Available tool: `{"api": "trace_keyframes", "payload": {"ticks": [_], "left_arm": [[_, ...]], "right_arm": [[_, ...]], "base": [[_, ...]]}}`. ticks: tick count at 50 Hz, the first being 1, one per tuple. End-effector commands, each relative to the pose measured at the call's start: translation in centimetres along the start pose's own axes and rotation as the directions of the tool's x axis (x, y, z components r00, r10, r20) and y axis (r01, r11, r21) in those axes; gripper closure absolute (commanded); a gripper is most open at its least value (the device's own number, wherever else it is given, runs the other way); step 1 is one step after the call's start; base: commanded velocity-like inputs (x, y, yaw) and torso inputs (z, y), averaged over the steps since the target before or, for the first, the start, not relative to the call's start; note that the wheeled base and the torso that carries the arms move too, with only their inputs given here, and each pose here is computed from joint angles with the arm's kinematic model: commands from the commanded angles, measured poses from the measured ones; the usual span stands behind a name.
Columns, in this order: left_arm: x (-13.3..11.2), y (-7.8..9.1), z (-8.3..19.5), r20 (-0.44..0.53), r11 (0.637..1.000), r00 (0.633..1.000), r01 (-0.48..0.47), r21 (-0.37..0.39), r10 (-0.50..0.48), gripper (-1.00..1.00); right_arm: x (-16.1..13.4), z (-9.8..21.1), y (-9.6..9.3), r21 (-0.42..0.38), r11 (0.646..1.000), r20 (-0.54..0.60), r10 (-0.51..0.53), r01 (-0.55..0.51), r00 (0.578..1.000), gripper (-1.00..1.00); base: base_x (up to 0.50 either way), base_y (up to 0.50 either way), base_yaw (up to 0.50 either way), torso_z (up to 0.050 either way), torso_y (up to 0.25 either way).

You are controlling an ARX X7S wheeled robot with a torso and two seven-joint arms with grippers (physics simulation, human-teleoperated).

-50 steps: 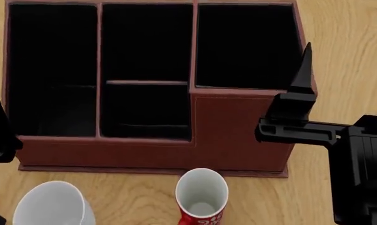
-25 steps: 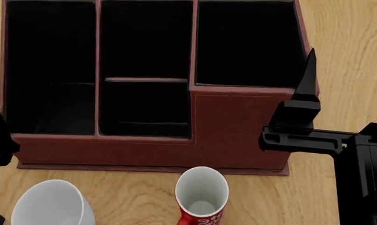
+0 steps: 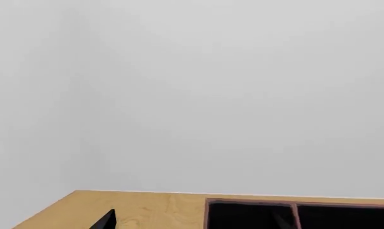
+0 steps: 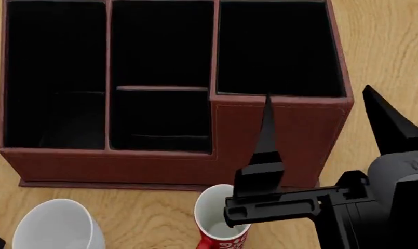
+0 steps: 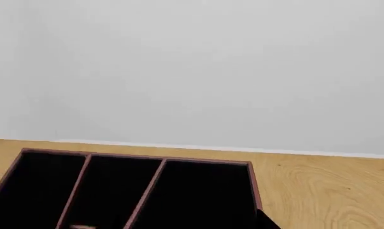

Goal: Pick up the white mug and place it to the right of the caddy.

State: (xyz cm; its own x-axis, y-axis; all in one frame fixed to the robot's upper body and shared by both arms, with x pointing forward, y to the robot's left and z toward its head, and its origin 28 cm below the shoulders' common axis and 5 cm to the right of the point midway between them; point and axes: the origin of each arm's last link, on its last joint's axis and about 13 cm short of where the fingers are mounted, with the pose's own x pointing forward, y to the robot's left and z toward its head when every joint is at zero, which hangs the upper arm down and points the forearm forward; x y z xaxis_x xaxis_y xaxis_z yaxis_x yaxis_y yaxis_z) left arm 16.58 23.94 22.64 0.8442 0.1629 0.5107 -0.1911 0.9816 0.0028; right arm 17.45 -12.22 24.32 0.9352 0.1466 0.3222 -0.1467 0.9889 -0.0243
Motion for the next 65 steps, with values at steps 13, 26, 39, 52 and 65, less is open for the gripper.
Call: {"api": "trace_keyframes", "payload": {"ticks": [13, 26, 39, 52, 65], "left_arm": [[-3.1, 3.7, 3.0, -0.015, 0.963, 0.965, -0.261, 0.061, 0.263, -1.00], [-3.0, 5.3, 3.6, 0.043, 0.946, 0.949, -0.314, 0.080, 0.312, -1.00], [-3.2, 6.2, 3.8, 0.060, 0.939, 0.942, -0.334, 0.081, 0.329, -1.00], [-3.4, 6.3, 3.7, 0.056, 0.937, 0.940, -0.341, 0.079, 0.338, -1.00], [-3.4, 6.3, 3.6, 0.053, 0.936, 0.939, -0.343, 0.078, 0.339, -1.00]], "right_arm": [[-0.3, -1.2, 4.5, 0.004, 0.947, -0.238, 0.314, -0.323, 0.919, -1.00], [-0.8, -1.6, 6.2, -0.028, 0.892, -0.381, 0.407, -0.451, 0.830, -1.00], [-0.8, -1.8, 7.3, -0.022, 0.847, -0.479, 0.457, -0.531, 0.750, -1.00], [-0.3, -1.0, 8.4, 0.016, 0.818, -0.570, 0.480, -0.575, 0.666, -1.00], [0.0, -0.8, 9.4, 0.095, 0.799, -0.647, 0.503, -0.594, 0.573, -1.00]], "base": [[0.00, 0.00, 0.00, 0.000, 0.000], [0.00, 0.00, 0.00, 0.000, 0.000], [0.00, 0.00, 0.00, 0.000, 0.000], [0.00, 0.00, 0.00, 0.000, 0.000], [0.00, 0.00, 0.00, 0.000, 0.000]]}}
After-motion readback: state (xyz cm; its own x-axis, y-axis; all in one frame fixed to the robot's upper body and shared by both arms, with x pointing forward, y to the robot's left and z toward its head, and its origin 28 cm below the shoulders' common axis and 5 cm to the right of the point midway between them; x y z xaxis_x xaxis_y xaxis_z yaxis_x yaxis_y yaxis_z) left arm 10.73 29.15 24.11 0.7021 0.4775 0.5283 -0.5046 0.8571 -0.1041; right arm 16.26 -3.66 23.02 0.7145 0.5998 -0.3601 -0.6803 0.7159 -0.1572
